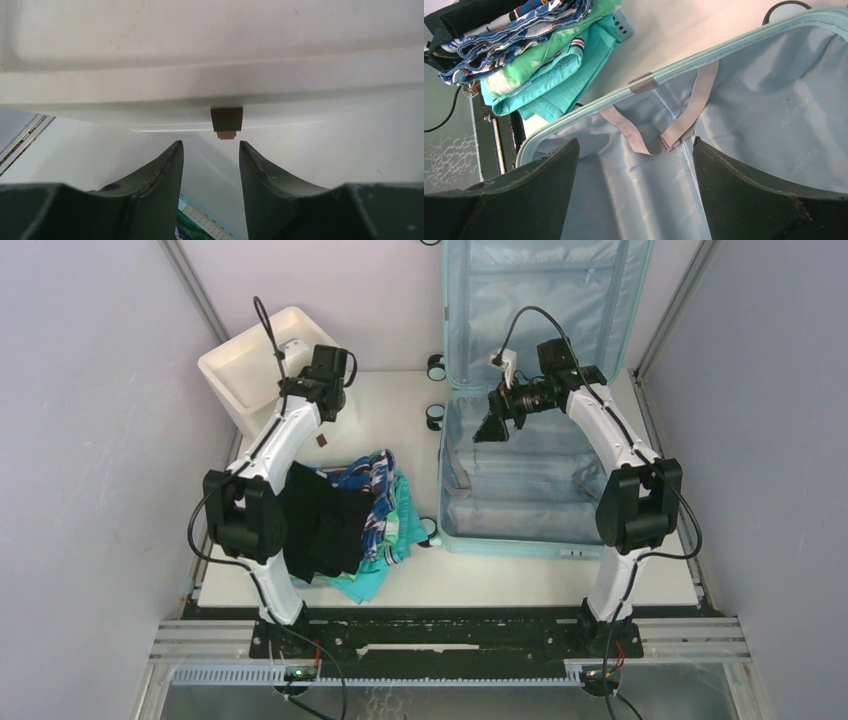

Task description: Open, take out, and arrange the luggage

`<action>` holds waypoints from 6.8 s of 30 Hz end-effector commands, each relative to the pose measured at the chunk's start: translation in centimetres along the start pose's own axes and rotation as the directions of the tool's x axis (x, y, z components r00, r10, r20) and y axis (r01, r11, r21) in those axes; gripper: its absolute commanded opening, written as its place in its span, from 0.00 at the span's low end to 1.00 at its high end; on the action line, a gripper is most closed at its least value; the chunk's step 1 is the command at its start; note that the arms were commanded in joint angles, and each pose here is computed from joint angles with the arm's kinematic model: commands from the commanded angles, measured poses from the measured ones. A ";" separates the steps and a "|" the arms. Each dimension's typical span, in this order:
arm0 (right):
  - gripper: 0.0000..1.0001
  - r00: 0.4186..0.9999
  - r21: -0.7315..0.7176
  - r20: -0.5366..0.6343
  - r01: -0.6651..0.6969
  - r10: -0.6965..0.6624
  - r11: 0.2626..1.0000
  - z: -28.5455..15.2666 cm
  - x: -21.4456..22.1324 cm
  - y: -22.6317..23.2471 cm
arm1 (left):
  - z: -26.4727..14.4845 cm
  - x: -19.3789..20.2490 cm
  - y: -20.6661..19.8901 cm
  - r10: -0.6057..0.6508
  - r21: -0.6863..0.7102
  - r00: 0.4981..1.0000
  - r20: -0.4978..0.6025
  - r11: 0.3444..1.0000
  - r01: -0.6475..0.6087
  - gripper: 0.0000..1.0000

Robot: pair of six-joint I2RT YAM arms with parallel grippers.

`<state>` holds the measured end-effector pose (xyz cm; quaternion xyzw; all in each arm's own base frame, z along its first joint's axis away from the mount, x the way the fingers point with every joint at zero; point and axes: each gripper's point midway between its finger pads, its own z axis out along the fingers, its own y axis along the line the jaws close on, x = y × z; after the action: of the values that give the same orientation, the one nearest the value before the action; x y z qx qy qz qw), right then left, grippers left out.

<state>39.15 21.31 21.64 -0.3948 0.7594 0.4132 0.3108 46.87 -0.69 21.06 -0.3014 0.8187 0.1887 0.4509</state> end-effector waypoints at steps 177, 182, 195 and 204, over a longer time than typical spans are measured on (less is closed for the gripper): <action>0.92 0.988 0.062 -0.092 0.126 -0.120 0.990 -1.8 2.1 -5.4 | -18.7 -2.1 -10.6 0.189 0.852 0.981 -0.052 0.520 -0.055 0.64; 0.93 0.989 0.063 -0.094 0.123 -0.117 0.990 -1.8 2.2 -5.3 | -18.4 -2.2 -10.3 0.194 0.851 0.980 -0.042 0.521 -0.067 0.63; 0.92 0.989 0.060 -0.093 0.124 -0.118 0.990 -1.7 2.1 -5.2 | -17.7 -1.7 -10.2 0.209 0.848 0.977 -0.051 0.526 -0.068 0.63; 0.92 0.988 0.059 -0.094 0.126 -0.120 0.990 -1.6 2.1 -5.2 | -17.5 -1.4 -10.0 0.218 0.847 0.975 -0.048 0.526 -0.075 0.63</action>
<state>42.30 16.95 17.24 -0.4342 0.7736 0.3541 0.2962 43.37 -18.12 29.54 -0.0058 0.8745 -0.2056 0.4392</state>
